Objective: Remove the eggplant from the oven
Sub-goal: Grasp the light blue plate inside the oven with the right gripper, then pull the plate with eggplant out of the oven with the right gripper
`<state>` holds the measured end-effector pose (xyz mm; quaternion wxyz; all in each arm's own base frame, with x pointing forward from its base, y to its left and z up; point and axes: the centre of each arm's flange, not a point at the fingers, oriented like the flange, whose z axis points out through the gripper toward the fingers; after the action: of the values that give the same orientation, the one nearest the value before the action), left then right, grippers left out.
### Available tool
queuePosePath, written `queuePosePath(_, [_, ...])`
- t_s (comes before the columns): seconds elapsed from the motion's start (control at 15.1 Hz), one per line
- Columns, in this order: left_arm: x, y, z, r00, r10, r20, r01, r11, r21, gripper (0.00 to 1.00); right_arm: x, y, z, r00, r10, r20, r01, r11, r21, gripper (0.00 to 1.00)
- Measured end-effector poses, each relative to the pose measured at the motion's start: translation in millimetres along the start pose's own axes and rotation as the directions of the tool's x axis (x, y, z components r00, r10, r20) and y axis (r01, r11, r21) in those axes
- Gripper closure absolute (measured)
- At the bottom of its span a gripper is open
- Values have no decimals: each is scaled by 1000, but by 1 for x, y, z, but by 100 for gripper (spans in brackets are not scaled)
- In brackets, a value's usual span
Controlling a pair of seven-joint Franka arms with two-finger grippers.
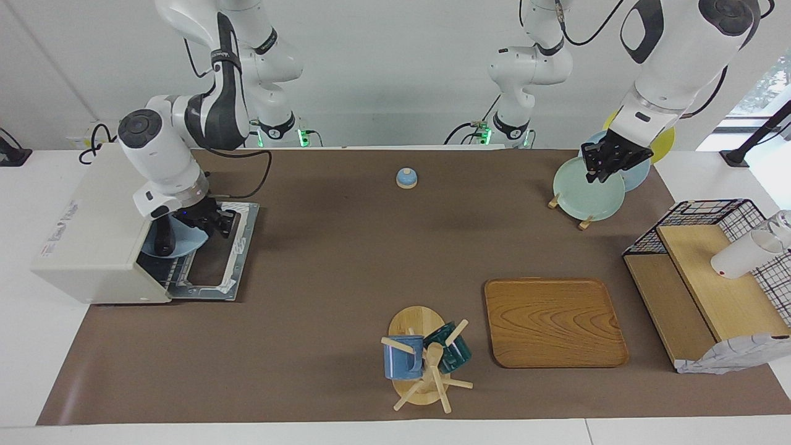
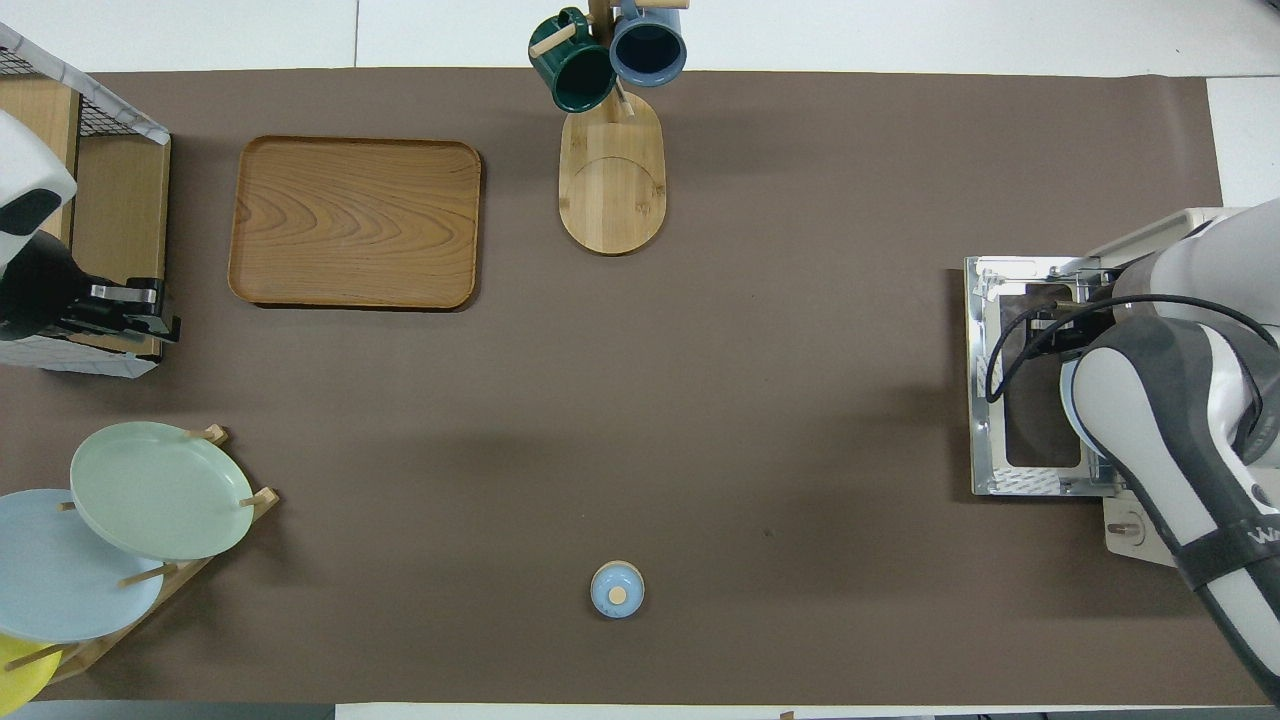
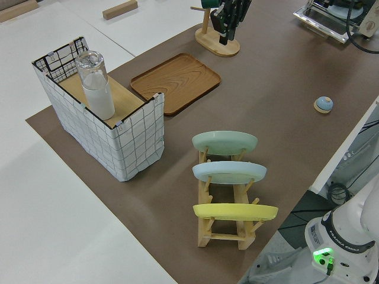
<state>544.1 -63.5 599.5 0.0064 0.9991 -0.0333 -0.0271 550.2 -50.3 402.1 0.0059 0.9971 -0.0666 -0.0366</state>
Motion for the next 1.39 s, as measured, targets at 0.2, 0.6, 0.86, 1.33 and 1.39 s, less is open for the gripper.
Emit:
queuePosePath(0.2, [0, 0, 0, 1000, 0, 0, 0, 1000, 0, 30, -5, 17, 12, 1000, 10, 20, -10, 1000, 2, 62])
queuePosePath(0.6, [0, 0, 0, 1000, 0, -2, 0, 1000, 0, 16, -18, 14, 41, 1000, -31, 5, 31, 1000, 4, 70])
queuePosePath(0.86, [0, 0, 0, 1000, 0, -3, 0, 1000, 0, 62, -23, -4, 28, 996, -94, 10, 94, 996, -9, 94])
queuePosePath(1.33, [0, 0, 0, 1000, 0, -5, 0, 1000, -3, 93, -41, -200, -41, 993, -114, 1, 114, 990, -87, 98])
queuePosePath(1.39, [1, 0, -1, 1000, 0, -5, 0, 1000, -4, 83, -51, -234, -44, 996, -88, -16, 86, 992, -90, 98])
